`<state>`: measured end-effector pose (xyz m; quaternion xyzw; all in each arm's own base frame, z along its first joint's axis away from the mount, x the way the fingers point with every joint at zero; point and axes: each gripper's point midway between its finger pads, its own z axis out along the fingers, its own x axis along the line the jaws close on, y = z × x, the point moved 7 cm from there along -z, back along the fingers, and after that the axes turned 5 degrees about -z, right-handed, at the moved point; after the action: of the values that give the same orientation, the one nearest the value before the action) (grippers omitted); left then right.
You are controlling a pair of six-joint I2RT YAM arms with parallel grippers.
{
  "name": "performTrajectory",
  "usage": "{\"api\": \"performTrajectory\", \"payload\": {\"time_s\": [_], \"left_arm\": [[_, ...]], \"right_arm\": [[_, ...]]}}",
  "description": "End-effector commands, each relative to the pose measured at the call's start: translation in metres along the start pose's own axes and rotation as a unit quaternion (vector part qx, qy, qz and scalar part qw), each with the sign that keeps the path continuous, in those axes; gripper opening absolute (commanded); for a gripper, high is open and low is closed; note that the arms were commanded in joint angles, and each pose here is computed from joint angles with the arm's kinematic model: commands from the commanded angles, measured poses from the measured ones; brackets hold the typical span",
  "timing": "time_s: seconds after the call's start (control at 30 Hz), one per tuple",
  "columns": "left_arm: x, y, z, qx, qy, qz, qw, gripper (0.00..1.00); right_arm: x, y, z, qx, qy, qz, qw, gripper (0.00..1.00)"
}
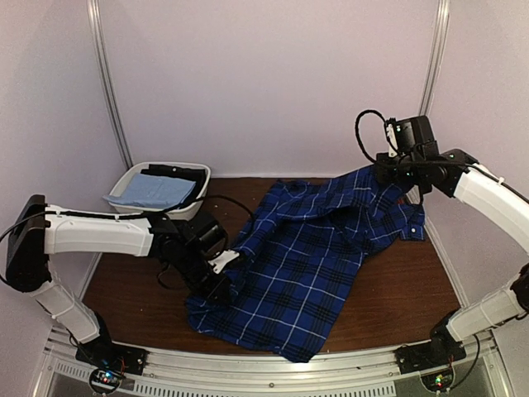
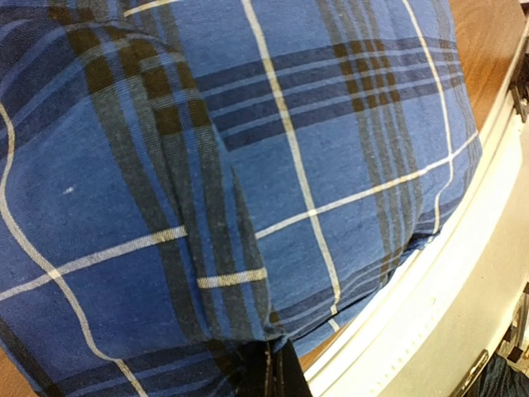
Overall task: Fold and stack the long sleeve shirts
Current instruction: Fold the flattened shirt at the center of the board.
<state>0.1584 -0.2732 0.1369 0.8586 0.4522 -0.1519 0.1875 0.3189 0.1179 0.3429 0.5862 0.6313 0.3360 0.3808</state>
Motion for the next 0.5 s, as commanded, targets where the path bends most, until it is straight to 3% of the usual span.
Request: {"api": "performTrajectory", "payload": {"time_s": [0.0, 0.1, 0.27, 0.47], "left_arm": [[-0.014, 0.000, -0.011, -0.013, -0.048, 0.036, 0.998, 0.00], [-0.014, -0.002, -0.010, -0.010, -0.052, 0.042, 0.998, 0.00], [-0.010, -0.006, 0.002, 0.006, -0.057, 0.032, 0.998, 0.08], [-0.008, -0.006, 0.009, 0.009, -0.061, 0.023, 0.998, 0.33]], "right_arm": [[-0.009, -0.001, 0.004, 0.004, -0.026, -0.007, 1.000, 0.00], [-0.006, -0.003, 0.006, 0.008, -0.014, -0.009, 1.000, 0.00], [0.005, -0.015, 0.013, 0.029, 0.026, -0.019, 0.999, 0.00], [0.021, -0.036, 0.017, 0.057, 0.072, -0.042, 0.995, 0.00]]}}
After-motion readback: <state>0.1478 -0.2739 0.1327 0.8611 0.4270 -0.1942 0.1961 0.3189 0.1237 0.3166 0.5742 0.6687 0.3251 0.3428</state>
